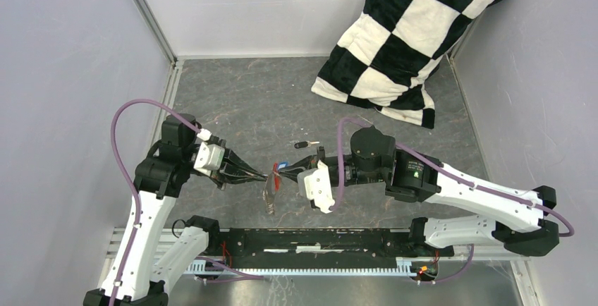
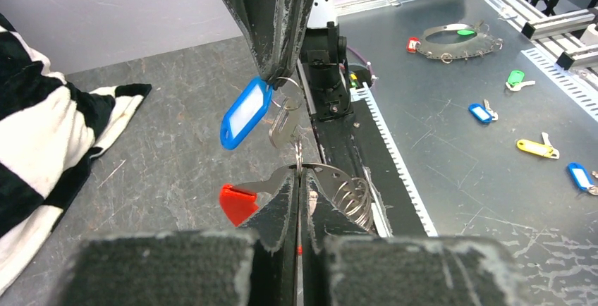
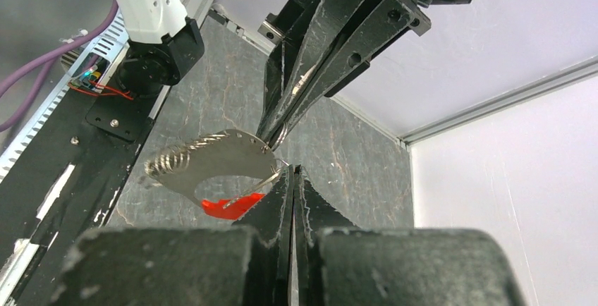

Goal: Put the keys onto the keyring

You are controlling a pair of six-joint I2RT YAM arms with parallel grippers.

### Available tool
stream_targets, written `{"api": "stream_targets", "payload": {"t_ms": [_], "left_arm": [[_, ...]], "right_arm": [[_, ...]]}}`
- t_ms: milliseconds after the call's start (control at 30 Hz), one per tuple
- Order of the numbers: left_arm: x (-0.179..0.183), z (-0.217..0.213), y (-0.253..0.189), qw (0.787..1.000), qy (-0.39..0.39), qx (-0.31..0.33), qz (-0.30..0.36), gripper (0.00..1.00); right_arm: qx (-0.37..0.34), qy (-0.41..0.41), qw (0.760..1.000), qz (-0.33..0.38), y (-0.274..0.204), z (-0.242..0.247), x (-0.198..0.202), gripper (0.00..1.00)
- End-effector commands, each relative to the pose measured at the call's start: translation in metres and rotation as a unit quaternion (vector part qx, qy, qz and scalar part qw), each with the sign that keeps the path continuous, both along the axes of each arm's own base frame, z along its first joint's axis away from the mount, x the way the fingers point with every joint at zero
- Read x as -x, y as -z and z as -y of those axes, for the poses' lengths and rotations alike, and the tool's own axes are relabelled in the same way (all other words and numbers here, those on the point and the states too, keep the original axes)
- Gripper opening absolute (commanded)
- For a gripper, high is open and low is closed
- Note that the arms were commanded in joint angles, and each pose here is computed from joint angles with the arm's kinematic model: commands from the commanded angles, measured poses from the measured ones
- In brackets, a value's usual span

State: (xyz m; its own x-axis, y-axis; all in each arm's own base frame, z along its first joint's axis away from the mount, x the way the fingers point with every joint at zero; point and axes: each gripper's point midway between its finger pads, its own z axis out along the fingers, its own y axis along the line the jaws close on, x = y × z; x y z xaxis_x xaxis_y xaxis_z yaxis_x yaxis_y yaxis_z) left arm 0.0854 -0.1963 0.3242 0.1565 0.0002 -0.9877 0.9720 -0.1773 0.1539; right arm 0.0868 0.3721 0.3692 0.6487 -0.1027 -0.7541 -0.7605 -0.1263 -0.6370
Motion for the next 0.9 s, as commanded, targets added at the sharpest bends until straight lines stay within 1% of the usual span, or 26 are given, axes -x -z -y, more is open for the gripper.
{"api": "stream_targets", "payload": {"t_ms": [0, 333, 867], "left_arm": [[0.016, 0.000, -0.021, 0.999, 0.041, 0.028, -0.009, 0.02], [0.016, 0.000, -0.023, 0.999, 0.038, 0.026, -0.002, 0.02], [0.012, 0.000, -0.023, 0.999, 0.032, 0.022, -0.001, 0.02]], "right_arm": [[-0.027, -0.004, 1.000, 0.013, -0.013, -0.005, 0.003, 0.00], [-0.012, 0.001, 1.000, 0.024, -0.005, -0.009, 0.001, 0.00], [-0.007, -0.002, 0.999, 0.036, -0.002, -0.014, 0.005, 0.00]]}}
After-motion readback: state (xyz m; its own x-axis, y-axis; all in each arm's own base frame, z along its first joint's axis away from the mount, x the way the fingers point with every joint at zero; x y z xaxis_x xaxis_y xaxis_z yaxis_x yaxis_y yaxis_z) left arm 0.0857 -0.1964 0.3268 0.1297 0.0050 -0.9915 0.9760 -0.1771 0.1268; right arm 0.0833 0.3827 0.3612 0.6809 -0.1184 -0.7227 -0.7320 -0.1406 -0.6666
